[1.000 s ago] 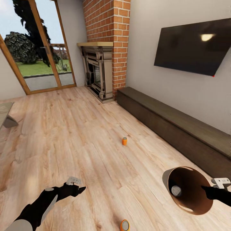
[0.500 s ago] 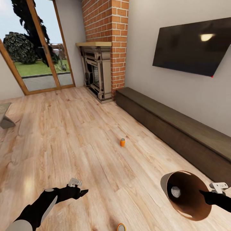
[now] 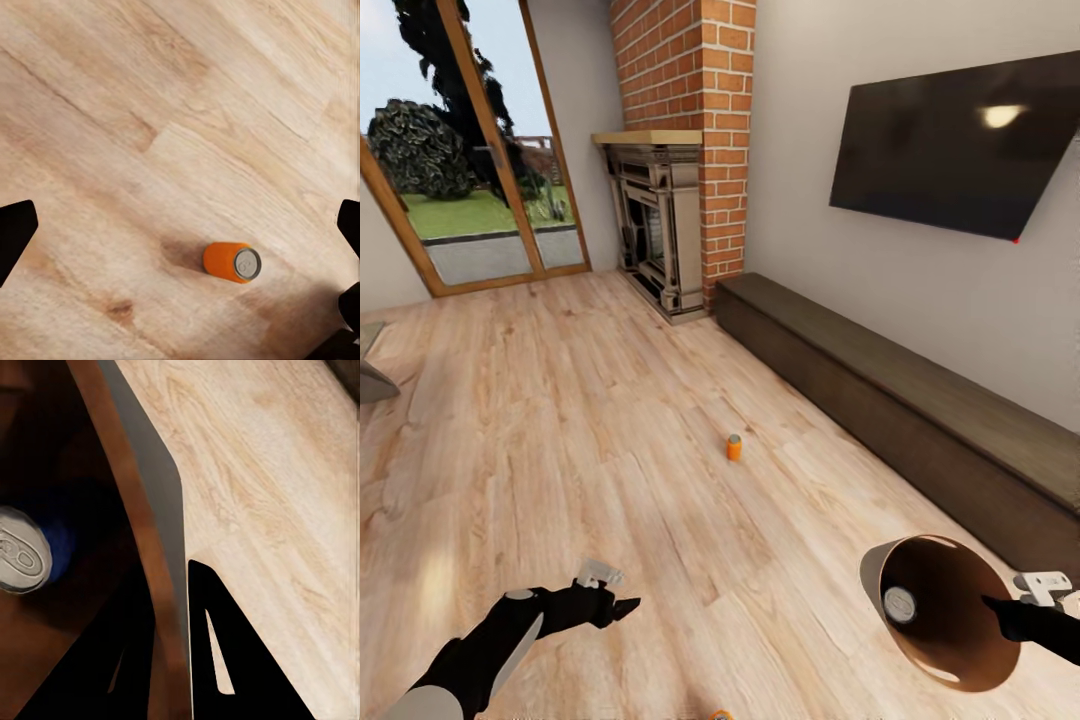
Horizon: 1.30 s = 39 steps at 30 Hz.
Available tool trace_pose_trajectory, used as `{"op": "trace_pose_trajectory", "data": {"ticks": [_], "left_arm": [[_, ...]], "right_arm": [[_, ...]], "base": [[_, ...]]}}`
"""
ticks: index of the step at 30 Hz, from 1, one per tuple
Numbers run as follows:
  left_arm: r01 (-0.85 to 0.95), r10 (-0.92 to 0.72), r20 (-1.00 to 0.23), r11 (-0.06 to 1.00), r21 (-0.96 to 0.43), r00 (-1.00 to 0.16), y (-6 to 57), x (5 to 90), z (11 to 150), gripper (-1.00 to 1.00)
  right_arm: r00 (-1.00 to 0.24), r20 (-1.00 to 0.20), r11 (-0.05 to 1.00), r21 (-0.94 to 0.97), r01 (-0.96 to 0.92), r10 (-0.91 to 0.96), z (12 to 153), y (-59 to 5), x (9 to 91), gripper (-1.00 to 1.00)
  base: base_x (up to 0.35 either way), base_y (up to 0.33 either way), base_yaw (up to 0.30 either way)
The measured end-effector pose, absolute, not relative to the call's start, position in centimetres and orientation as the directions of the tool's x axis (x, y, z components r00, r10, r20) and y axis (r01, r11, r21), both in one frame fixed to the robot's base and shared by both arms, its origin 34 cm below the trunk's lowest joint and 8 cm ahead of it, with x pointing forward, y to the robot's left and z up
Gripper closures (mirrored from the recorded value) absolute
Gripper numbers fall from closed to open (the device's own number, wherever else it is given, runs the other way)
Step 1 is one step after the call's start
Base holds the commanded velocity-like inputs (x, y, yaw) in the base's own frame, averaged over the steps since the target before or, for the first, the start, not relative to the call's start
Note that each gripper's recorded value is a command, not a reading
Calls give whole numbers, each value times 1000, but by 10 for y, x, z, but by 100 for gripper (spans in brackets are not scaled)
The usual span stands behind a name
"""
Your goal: Put the three can of soda from the living room inside the tash can in the kitchen.
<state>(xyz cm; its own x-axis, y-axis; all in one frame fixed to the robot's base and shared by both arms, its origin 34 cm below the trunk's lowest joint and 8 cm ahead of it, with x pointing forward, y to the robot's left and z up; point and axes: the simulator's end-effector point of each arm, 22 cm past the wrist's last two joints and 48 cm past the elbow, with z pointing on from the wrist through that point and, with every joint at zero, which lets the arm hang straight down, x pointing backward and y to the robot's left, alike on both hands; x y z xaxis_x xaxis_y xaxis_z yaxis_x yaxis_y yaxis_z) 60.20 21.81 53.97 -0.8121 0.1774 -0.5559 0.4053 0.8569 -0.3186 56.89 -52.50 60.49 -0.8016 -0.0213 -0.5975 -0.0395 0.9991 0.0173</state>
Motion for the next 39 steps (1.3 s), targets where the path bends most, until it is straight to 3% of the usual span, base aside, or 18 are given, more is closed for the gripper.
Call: {"op": "trace_pose_trajectory", "data": {"ticks": [13, 21, 28, 39], "left_arm": [[436, 240, -499, 840, -324, -832, 209, 577, 523, -100], [316, 202, -303, 863, -395, -931, 209, 570, 532, -100], [273, 177, -259, 871, -408, -950, 209, 617, 573, -100], [280, 177, -249, 831, -481, -952, 192, 616, 576, -100]], "right_arm": [[-803, -595, 999, 8, -38, -26, 605, -528, 568, 100], [-801, -598, 999, 0, -36, -29, 607, -529, 570, 100], [-804, -594, 999, -1, -41, -33, 607, -527, 571, 100], [-818, -574, 1000, -11, -23, -26, 600, -535, 569, 100]], "base": [[-137, -285, 0], [-20, -37, 0], [-2, -4, 0], [0, 0, 0]]}}
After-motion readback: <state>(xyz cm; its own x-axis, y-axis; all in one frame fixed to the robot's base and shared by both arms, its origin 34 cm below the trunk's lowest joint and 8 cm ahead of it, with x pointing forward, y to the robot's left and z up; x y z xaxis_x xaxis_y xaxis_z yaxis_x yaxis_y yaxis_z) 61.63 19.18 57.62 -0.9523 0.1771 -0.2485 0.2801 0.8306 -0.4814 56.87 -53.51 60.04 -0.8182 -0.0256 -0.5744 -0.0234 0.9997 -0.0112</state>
